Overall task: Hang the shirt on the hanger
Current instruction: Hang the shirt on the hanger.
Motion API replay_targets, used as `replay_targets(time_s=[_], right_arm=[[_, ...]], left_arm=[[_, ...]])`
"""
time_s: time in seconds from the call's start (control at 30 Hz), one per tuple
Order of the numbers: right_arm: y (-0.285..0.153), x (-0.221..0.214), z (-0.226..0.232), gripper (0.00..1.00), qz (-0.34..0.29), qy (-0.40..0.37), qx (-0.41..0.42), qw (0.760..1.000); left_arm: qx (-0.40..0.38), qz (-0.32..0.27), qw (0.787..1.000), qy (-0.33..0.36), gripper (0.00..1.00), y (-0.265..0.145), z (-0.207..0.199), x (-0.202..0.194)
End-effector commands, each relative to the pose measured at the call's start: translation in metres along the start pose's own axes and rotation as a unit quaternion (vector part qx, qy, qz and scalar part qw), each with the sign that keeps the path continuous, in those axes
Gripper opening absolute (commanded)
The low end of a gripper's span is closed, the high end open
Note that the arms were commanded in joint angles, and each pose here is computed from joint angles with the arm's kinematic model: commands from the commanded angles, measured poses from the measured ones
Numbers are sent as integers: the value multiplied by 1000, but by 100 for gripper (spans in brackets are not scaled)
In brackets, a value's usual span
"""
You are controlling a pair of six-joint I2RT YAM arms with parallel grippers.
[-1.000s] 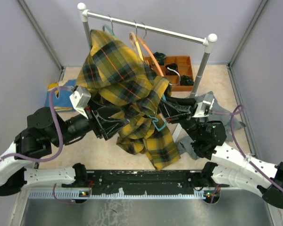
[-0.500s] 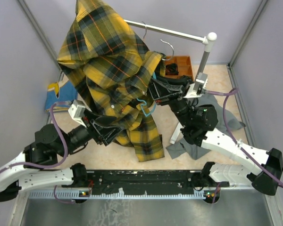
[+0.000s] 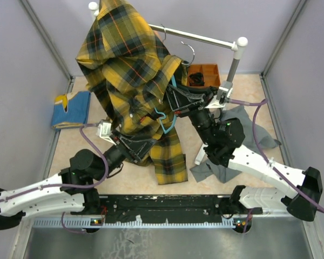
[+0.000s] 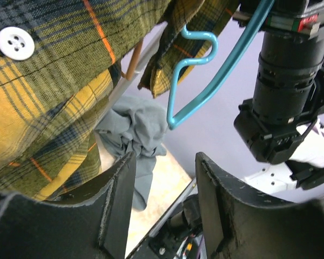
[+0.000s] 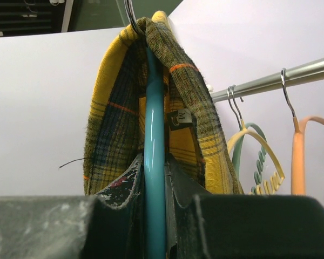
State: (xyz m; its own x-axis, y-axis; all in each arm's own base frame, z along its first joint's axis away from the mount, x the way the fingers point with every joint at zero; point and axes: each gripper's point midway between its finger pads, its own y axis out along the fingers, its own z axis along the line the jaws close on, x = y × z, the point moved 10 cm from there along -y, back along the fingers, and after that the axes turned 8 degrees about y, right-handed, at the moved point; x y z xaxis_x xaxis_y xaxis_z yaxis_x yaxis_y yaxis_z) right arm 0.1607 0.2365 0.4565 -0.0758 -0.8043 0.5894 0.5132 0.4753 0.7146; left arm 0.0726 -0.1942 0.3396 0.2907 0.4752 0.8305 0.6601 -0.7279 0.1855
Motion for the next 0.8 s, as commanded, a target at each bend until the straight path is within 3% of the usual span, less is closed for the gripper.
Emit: replay_targets(time_s=[0.0,0.3,0.53,0.77], right_arm=[[11,66,29,0,-130,24,39,990],[4,73,31,0,-131,32,43,990],[2,76,34,0,-131,39,48,989],[1,78,35,0,-131,43,52,989]], left_arm=[[-15,-82,995,-56,53,12,-12,18],[11,-124,990,-63,44,27,-9,15],[1,-152,987,-56,45,39,-14,17],[-8,-144,989,-41,45,51,-19,13]])
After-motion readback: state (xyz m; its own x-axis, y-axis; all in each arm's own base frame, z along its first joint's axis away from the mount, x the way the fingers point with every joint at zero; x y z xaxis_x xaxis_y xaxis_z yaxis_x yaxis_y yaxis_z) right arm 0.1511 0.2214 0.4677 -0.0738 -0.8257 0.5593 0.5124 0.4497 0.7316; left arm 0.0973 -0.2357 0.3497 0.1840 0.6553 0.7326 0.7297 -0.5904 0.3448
